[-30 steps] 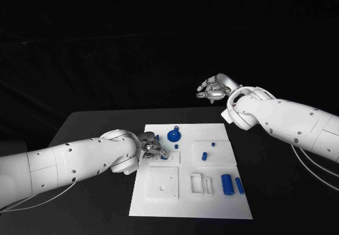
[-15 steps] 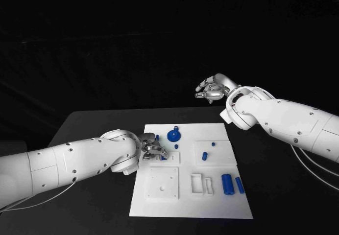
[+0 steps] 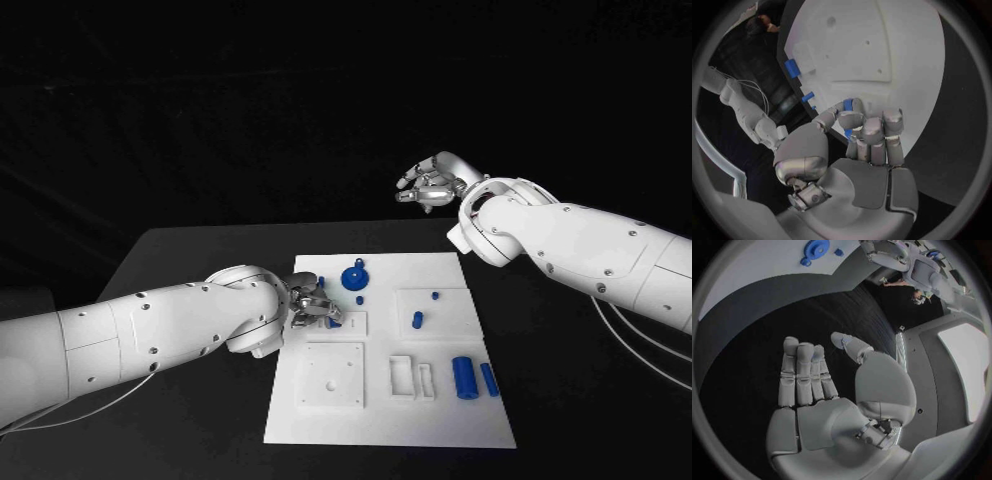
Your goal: Assemble the parts on the task board
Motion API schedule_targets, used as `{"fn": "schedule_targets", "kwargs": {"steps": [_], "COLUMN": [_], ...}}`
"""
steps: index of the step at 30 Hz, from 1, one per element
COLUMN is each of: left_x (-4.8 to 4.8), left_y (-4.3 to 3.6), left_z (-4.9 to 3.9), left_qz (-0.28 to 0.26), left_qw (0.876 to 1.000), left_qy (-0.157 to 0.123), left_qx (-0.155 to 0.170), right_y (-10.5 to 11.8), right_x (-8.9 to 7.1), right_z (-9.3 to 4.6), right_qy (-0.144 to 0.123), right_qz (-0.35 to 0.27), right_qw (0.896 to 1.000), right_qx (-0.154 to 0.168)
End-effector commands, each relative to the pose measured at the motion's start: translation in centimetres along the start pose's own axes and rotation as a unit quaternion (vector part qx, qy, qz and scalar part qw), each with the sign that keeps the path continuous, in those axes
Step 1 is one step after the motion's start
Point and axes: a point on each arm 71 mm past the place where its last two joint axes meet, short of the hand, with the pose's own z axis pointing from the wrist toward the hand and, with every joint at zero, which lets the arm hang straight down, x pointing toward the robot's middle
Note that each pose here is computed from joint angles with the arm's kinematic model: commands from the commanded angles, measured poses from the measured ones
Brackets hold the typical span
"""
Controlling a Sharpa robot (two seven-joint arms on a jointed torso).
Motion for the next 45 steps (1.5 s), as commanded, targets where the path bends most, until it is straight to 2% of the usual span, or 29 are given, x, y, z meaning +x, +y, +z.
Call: {"fn": "schedule_targets", "kwargs": {"steps": [1, 20, 38, 45], "left_x": [0.34, 0.49, -0.04, -0.08], "left_y": [-0.16, -0.3, -0.17, -0.14], "left_z": [0.1, 0.32, 0.4, 0.43], "left_qz": [0.006, 0.014, 0.005, 0.006], "left_qw": [1.0, 1.0, 1.0, 1.0], "left_qy": [0.008, 0.025, 0.0, 0.005], "left_qx": [0.002, -0.003, -0.005, -0.005], "right_y": [0.14, 0.21, 0.18, 0.17], "right_x": [0.09, 0.26, 0.39, 0.46], "right_z": [0.07, 0.12, 0.16, 0.18], "right_qy": [0.006, 0.011, 0.014, 0.016], "right_qz": [0.0, 0.0, 0.0, 0.0], "right_qw": [1.0, 1.0, 1.0, 1.0], "right_qx": [-0.004, -0.004, -0.003, -0.002]}}
